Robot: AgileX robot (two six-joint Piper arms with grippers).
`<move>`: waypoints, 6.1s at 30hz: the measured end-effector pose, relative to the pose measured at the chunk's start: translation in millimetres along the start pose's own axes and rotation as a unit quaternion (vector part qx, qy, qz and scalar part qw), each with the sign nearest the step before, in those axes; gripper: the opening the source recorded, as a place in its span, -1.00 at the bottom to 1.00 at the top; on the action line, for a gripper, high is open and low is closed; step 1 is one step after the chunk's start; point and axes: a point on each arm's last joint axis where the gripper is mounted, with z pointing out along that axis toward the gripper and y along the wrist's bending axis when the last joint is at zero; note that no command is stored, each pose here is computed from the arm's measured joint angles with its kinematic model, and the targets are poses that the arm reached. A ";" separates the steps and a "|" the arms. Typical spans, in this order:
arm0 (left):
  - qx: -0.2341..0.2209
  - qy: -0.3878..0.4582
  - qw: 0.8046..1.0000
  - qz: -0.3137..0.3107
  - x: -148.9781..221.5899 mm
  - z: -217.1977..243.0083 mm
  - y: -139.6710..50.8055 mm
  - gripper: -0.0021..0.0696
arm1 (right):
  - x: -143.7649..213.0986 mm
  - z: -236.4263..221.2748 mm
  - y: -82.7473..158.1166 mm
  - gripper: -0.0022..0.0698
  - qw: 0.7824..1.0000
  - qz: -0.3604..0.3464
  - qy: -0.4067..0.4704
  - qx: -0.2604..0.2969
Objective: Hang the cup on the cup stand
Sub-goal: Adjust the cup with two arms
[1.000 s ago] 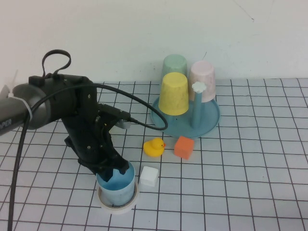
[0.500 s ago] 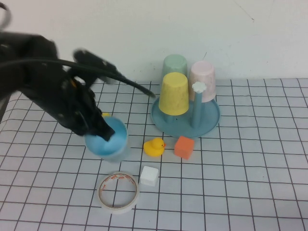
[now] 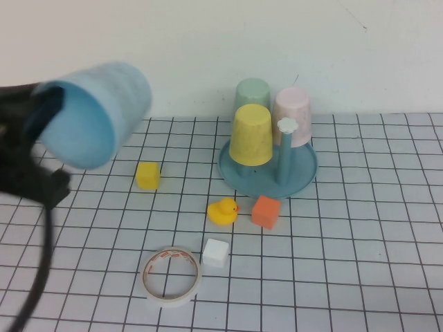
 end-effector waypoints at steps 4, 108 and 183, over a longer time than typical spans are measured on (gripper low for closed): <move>-0.039 -0.086 0.995 -0.017 27.9 -13.5 -0.2 -0.93 | 0.1 -0.3 11.1 -0.94 0.997 0.050 0.005 -0.060; 0.055 -0.298 0.950 -0.072 72.1 79.3 -20.3 -0.93 | -56.1 257.2 256.3 0.99 0.896 0.031 0.342 -0.281; 0.102 -0.234 0.961 -0.104 104.3 111.3 -30.2 -0.74 | -37.5 275.3 246.4 0.67 0.911 -0.004 0.326 -0.251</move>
